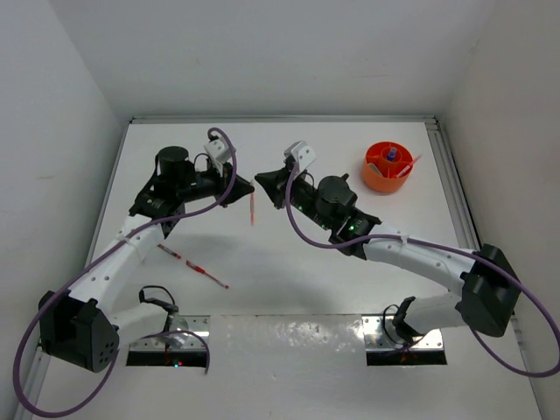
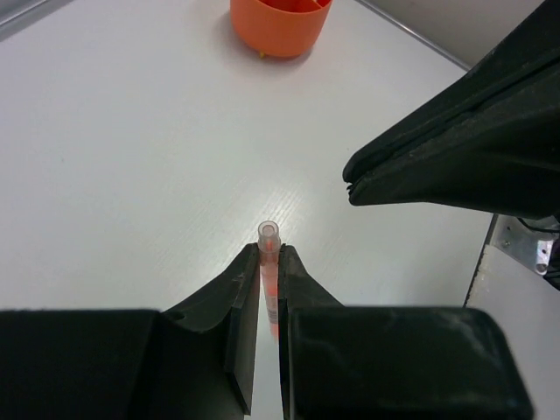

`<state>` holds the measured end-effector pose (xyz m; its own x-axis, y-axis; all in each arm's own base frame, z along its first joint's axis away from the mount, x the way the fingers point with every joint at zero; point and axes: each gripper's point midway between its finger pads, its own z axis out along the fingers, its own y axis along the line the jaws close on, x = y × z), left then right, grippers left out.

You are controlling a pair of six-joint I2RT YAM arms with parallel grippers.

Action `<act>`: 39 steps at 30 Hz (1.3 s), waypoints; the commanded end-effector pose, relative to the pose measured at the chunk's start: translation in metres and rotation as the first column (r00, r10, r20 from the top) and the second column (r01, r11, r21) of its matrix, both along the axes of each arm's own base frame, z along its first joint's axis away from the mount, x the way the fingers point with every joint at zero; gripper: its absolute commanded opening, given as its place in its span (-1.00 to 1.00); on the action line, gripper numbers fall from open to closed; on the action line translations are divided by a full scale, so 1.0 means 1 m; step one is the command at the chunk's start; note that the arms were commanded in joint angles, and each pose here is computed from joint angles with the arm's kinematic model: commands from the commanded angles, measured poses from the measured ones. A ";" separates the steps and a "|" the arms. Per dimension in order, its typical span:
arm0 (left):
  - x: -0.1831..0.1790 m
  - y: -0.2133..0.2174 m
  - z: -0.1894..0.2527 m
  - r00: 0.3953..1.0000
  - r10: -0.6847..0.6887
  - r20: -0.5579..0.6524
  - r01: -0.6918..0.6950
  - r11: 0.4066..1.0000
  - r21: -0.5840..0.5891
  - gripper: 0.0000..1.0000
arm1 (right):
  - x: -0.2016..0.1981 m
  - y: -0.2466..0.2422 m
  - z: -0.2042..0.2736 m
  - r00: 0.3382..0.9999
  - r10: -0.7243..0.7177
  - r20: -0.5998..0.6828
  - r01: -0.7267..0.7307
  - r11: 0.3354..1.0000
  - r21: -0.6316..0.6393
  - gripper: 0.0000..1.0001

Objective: Sort the stationery into containers
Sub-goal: Close the pen cap on the pen.

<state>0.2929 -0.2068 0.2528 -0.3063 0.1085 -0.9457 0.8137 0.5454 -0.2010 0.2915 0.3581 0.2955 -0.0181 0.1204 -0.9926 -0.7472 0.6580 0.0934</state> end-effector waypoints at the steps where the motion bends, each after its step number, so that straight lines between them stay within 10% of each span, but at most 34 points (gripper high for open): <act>1: -0.005 -0.003 0.019 0.999 -0.029 0.025 0.030 0.999 -0.038 -1.00 | -0.005 0.001 0.034 0.997 0.024 0.073 -0.029 0.997 0.065 -1.00; 9: -0.004 0.000 0.022 0.999 -0.025 0.036 0.026 0.999 -0.020 -1.00 | -0.010 -0.028 0.022 0.996 -0.045 0.071 0.045 0.999 -0.006 -0.91; 14: -0.003 -0.003 0.031 0.998 -0.028 0.051 0.030 0.999 -0.042 -1.00 | -0.014 -0.037 -0.020 0.999 -0.018 0.027 0.023 0.979 -0.200 0.30; 17: -0.001 -0.004 0.038 0.997 -0.031 0.065 0.034 0.998 -0.051 -1.00 | -0.023 -0.024 -0.038 0.997 0.072 -0.031 -0.077 0.963 -0.256 0.53; 30: -0.005 -0.005 0.047 0.998 -0.027 0.065 0.032 0.997 -0.068 -1.00 | -0.008 0.032 -0.035 0.981 0.171 -0.086 -0.181 0.976 -0.119 0.37; 39: -0.006 -0.005 0.050 0.997 -0.029 0.065 0.035 0.996 -0.083 -1.00 | 0.003 0.034 -0.038 0.982 0.144 -0.122 -0.152 0.987 -0.058 -0.56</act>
<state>0.2878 -0.2118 0.2744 -0.3183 0.0729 -0.9452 0.8228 0.5164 -0.2373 0.2893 0.3826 0.2236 -0.1818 -0.0628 -0.9813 -0.8169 0.5651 0.1152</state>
